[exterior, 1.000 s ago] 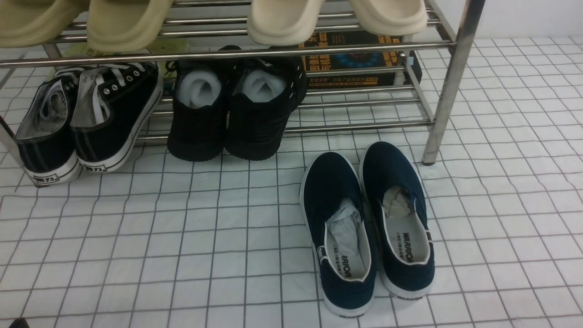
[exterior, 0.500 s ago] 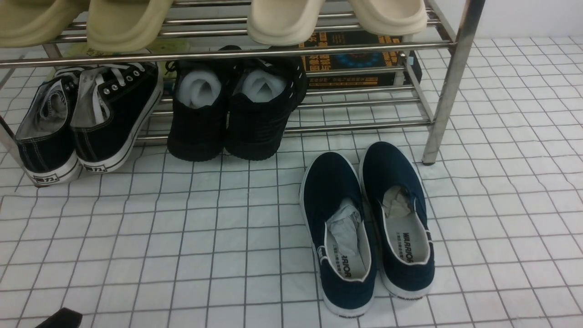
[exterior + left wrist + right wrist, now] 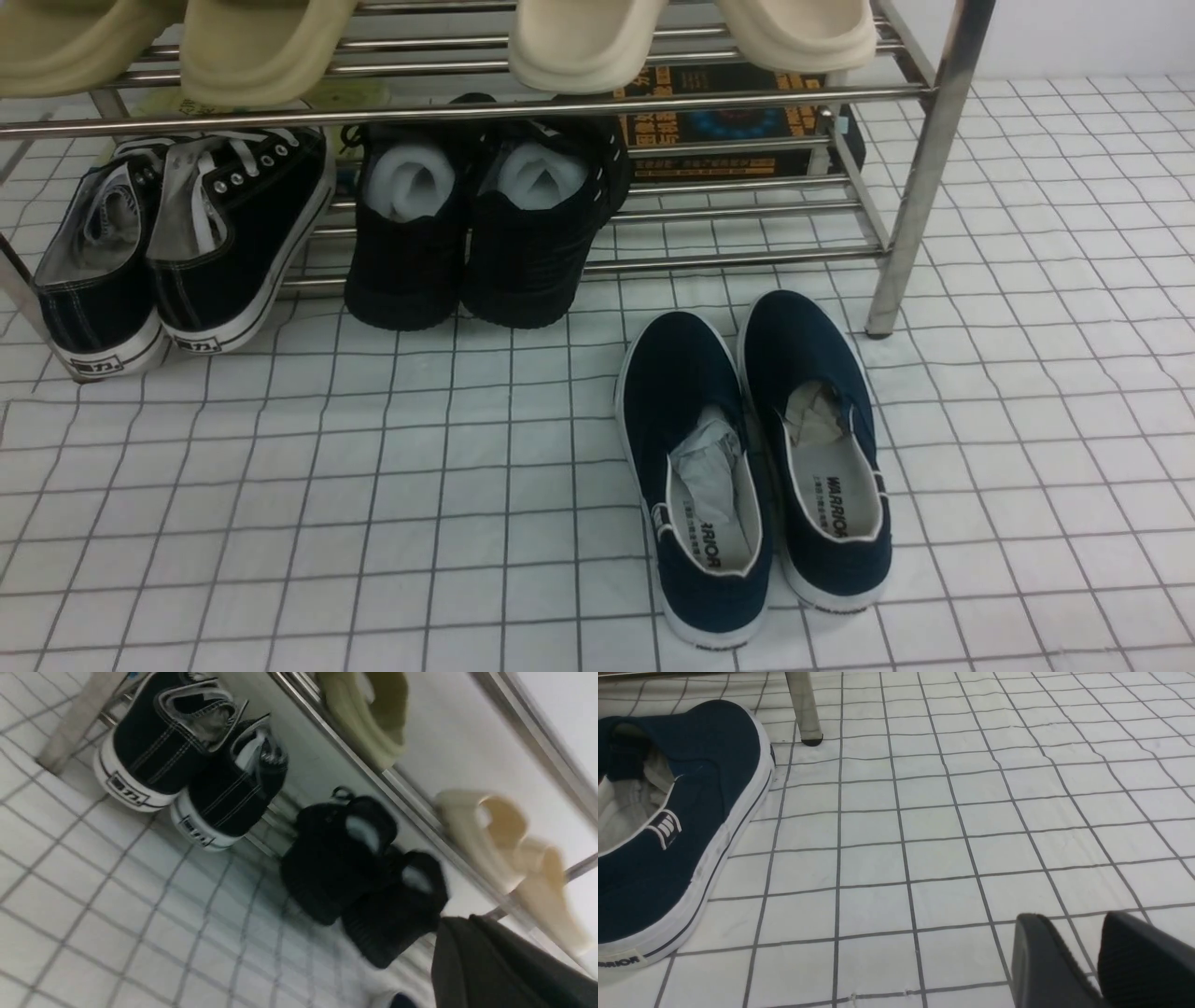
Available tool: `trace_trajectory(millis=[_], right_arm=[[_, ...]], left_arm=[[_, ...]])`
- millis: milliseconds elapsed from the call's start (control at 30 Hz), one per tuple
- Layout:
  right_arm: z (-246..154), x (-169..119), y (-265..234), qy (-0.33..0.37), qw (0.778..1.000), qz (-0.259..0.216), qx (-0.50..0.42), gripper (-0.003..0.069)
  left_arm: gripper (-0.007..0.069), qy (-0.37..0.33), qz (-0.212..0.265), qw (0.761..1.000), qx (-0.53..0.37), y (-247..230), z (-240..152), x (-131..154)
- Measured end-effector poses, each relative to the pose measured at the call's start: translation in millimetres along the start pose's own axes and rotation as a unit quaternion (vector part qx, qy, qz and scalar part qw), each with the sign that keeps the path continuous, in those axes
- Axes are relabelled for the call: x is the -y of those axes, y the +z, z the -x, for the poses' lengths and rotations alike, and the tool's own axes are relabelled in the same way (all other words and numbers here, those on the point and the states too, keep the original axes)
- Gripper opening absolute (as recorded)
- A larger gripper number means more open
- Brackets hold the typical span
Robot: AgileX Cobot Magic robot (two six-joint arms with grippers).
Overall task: Take the shoes off the shelf with your hand from the white checkered tablecloth.
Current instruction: 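Grasp the leftmost shoe on the bottom shelf of the shoe rack with the left gripper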
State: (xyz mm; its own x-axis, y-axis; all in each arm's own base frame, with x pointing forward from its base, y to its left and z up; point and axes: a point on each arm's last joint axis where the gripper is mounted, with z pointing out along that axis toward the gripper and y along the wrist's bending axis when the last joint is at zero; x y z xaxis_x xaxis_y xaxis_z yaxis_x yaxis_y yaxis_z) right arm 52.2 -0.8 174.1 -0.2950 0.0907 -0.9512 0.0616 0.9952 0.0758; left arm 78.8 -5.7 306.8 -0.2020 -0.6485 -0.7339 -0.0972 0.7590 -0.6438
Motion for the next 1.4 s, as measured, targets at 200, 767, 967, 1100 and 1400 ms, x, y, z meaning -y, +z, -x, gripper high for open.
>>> trace_trajectory(millis=[200,767,967,1100,1400], right_arm=[[0,0,0,0.0,1.0,0.0,0.0,0.0211],[0,0,0,0.0,1.0,0.0,0.0,0.0233],[0,0,0,0.0,1.0,0.0,0.0,0.0237],[0,0,0,0.0,1.0,0.0,0.0,0.0237],[0,0,0,0.0,1.0,0.0,0.0,0.0239]], left_arm=[[0.0001,0.167,0.19,0.925,-0.285,70,23,3],[0.0014,0.001,0.275,0.918,-0.286,195,124,-54],[0.0058,-0.017,0.232,0.943,-0.238,207,129,-50],[0.0176,-0.019,0.234,0.943,-0.238,222,124,-58],[0.0463,-0.026,0.25,0.936,-0.247,258,105,-88]])
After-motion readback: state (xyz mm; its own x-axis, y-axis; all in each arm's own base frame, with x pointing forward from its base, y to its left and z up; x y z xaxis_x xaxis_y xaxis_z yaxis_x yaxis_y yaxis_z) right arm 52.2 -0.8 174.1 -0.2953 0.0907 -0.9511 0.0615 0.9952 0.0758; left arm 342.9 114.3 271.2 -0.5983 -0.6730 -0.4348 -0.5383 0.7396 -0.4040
